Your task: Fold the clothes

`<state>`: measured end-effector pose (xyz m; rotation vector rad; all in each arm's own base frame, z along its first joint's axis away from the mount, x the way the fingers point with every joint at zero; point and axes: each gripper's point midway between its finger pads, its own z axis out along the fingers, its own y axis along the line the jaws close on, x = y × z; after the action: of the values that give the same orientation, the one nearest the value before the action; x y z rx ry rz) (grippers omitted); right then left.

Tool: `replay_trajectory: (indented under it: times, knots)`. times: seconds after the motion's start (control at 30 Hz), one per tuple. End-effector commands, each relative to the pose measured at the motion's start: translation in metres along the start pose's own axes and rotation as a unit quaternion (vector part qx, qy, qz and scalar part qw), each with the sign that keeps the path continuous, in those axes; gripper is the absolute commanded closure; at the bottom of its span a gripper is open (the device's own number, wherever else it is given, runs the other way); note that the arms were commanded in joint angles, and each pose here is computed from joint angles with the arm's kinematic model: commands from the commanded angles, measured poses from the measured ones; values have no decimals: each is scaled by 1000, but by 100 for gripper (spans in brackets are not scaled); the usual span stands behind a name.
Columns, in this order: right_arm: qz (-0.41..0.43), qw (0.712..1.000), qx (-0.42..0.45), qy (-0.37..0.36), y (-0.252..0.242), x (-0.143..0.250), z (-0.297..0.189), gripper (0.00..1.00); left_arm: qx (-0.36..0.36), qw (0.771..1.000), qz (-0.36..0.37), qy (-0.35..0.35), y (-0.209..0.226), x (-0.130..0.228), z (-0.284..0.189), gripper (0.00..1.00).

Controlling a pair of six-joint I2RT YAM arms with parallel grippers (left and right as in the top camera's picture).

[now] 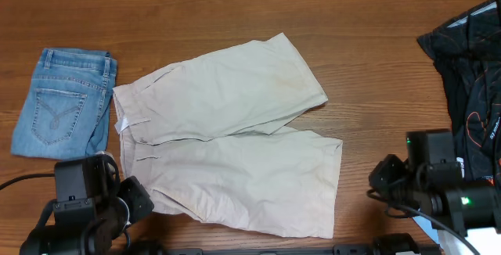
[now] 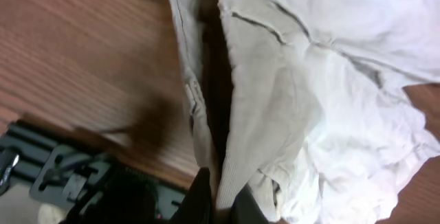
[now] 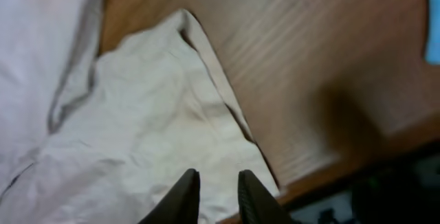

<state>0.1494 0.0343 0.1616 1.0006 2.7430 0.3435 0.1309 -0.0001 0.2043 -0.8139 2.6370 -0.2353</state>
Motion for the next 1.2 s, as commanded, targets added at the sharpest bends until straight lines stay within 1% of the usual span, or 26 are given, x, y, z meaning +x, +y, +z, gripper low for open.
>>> replay_trajectory:
  times: [0.0, 0.07, 0.2, 0.23, 0.3, 0.4, 0.47, 0.53, 0.7, 0.77, 0.87, 1.03, 1.17]
  knots:
    - [1, 999, 2, 36, -4, 13, 10, 75, 10, 1000, 4, -22, -5, -11, -6, 95]
    - [-7, 997, -10, 70, -3, 25, 19, 75, 10, 1000, 4, -24, -6, -13, -5, 95]
    - [-2, 990, -7, 141, -13, 54, 40, 74, 6, 1000, 3, -21, -6, -15, -3, 95]
    - [-32, 986, -37, 160, -5, 61, 43, 72, 4, 1000, 3, -19, -6, -16, -2, 95]
    - [-31, 979, -55, 193, -1, 75, 46, 69, 2, 1000, 3, -14, -6, -16, -1, 95]
    - [-32, 973, -64, 219, -1, 86, 54, 64, -2, 1000, 2, -7, -6, -17, 2, 95]
    - [-32, 973, -66, 220, -2, 87, 60, 59, -4, 1000, 2, -3, -6, -17, 3, 95]
    - [-26, 973, -64, 218, -3, 86, 67, 57, -5, 1000, 1, -1, -6, -17, 4, 95]
    - [-4, 976, -24, 217, -13, 81, 89, 56, -3, 1000, 2, -4, -8, -20, 5, 95]
    - [2, 971, -2, 237, -17, 83, 96, 55, -2, 1000, 2, -6, -8, -21, 5, 95]
    - [3, 963, 26, 268, -22, 86, 106, 51, -1, 1000, 2, -8, -9, -22, 5, 94]
    - [7, 947, 67, 315, -33, 95, 119, 51, 2, 1000, 2, -9, -10, -23, 5, 94]
    - [8, 940, 82, 332, -42, 102, 127, 51, 4, 1000, 3, -13, -11, -25, 6, 94]
